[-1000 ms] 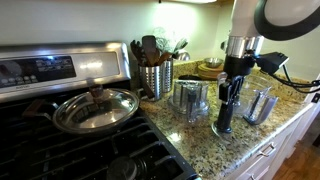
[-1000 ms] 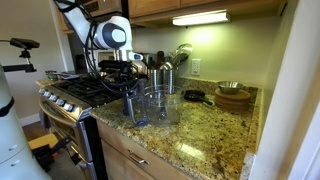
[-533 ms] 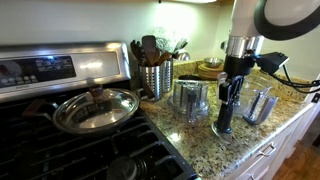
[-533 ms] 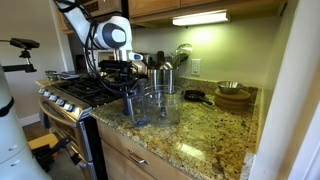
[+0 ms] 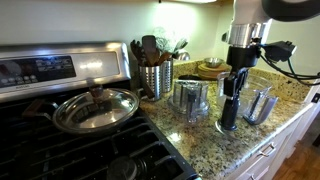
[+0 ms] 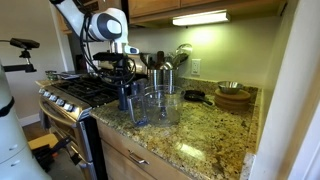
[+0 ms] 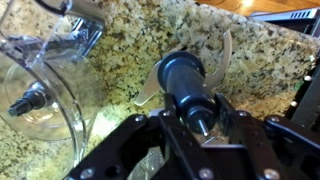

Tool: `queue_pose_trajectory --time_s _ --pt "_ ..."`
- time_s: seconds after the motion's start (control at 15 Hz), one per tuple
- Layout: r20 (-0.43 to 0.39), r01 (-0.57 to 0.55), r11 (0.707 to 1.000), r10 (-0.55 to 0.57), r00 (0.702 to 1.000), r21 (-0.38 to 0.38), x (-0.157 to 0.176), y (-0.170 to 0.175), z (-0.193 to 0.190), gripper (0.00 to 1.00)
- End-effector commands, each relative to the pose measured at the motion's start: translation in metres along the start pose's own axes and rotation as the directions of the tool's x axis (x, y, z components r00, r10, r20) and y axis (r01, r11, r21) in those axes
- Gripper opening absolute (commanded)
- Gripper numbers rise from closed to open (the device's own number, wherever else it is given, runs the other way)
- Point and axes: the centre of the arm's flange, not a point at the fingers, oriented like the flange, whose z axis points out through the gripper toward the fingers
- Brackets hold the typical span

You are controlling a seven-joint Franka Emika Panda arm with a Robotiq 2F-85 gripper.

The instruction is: Place the blades inside the food processor chamber

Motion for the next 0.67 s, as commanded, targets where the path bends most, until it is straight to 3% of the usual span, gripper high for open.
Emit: queue_pose_trajectory --time_s 0.0,0.27,0.6 --pt "-0.002 0.03 1.0 -0.03 1.0 -0.004 -0.016 0.0 -0.047 0.18" --pt "-0.043 0.005 1.0 -0.006 0.999 -0.026 -0.018 0.013 -0.093 0.18" --pt "-0.086 -0.078 0.995 0.072 0.994 -0.064 -0.007 0.054 -0.138 0.18"
